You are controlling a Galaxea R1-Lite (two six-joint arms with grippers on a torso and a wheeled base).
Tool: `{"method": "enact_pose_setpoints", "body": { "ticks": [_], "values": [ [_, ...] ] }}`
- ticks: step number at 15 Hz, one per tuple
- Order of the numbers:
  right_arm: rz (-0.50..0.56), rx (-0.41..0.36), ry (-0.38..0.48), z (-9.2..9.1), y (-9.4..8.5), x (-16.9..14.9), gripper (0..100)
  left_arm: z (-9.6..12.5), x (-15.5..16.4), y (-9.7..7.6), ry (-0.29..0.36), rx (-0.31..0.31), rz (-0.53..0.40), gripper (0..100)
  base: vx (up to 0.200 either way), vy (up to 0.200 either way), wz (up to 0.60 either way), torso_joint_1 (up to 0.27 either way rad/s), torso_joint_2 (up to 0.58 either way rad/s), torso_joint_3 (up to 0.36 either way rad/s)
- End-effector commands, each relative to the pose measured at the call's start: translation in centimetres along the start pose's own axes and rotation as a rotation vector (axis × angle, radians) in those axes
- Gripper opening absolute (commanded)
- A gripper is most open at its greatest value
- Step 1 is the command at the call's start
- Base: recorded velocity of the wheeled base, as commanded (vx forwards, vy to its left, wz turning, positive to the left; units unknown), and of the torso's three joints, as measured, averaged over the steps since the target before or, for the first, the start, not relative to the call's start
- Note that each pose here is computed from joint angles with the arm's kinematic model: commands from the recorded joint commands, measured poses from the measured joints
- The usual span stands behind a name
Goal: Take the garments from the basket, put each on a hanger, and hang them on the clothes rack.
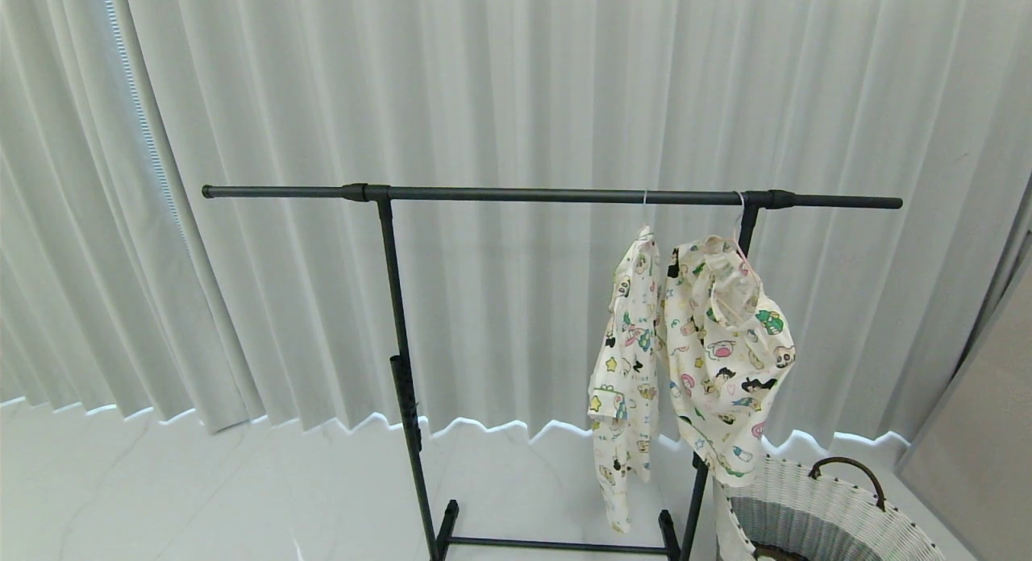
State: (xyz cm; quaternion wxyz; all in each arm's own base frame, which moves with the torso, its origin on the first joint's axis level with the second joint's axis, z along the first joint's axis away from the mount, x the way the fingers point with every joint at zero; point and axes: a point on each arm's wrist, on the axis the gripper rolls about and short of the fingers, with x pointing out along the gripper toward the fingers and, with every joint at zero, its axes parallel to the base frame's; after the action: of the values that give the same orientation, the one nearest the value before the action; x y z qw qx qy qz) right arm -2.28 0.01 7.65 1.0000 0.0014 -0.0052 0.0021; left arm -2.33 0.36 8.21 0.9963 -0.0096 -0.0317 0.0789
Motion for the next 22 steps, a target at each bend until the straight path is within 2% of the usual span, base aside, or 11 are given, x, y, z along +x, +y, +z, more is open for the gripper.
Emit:
{"method": "enact_pose_setpoints", "body": {
  "ticks": [1,3,6,10,11,12,13,22],
  "values": [
    [0.000,0.000,0.000,0.00,0.00,0.00,100,0.20,0.00,0.04,-0.022,-0.003,0.021,100,0.000,0.000,0.00,0.000,0.00,0.000],
    [0.000,0.000,0.000,0.00,0.00,0.00,100,-0.35,0.00,0.01,0.031,0.019,0.006,100,0.000,0.000,0.00,0.000,0.00,0.000],
    [0.000,0.000,0.000,0.00,0.00,0.00,100,-0.46,-0.02,-0.25,0.044,-0.004,-0.112,100,0.000,0.000,0.00,0.000,0.00,0.000],
    [0.000,0.000,0.000,0.00,0.00,0.00,100,-0.63,-0.04,-0.29,0.059,0.041,-0.139,100,0.000,0.000,0.00,0.000,0.00,0.000],
    [0.002,0.000,0.000,0.00,0.00,0.00,100,-0.63,-0.04,-0.29,0.059,0.036,-0.139,100,0.000,0.000,0.00,0.000,0.00,0.000],
    [0.000,0.000,0.000,0.00,0.00,0.00,100,-0.65,-0.04,-0.29,0.063,-0.002,-0.134,100,0.000,0.000,0.00,0.000,0.00,0.000],
    [0.002,0.000,0.000,0.00,0.00,0.00,100,-0.65,-0.04,-0.29,0.064,-0.012,-0.132,100,0.000,0.000,0.00,0.000,0.00,0.000],
    [0.002,0.002,0.000,0.00,0.00,0.00,100,-0.65,-0.04,-0.29,0.064,-0.011,-0.131,100,0.000,0.000,0.00,0.000,0.00,0.000]
  ]
}}
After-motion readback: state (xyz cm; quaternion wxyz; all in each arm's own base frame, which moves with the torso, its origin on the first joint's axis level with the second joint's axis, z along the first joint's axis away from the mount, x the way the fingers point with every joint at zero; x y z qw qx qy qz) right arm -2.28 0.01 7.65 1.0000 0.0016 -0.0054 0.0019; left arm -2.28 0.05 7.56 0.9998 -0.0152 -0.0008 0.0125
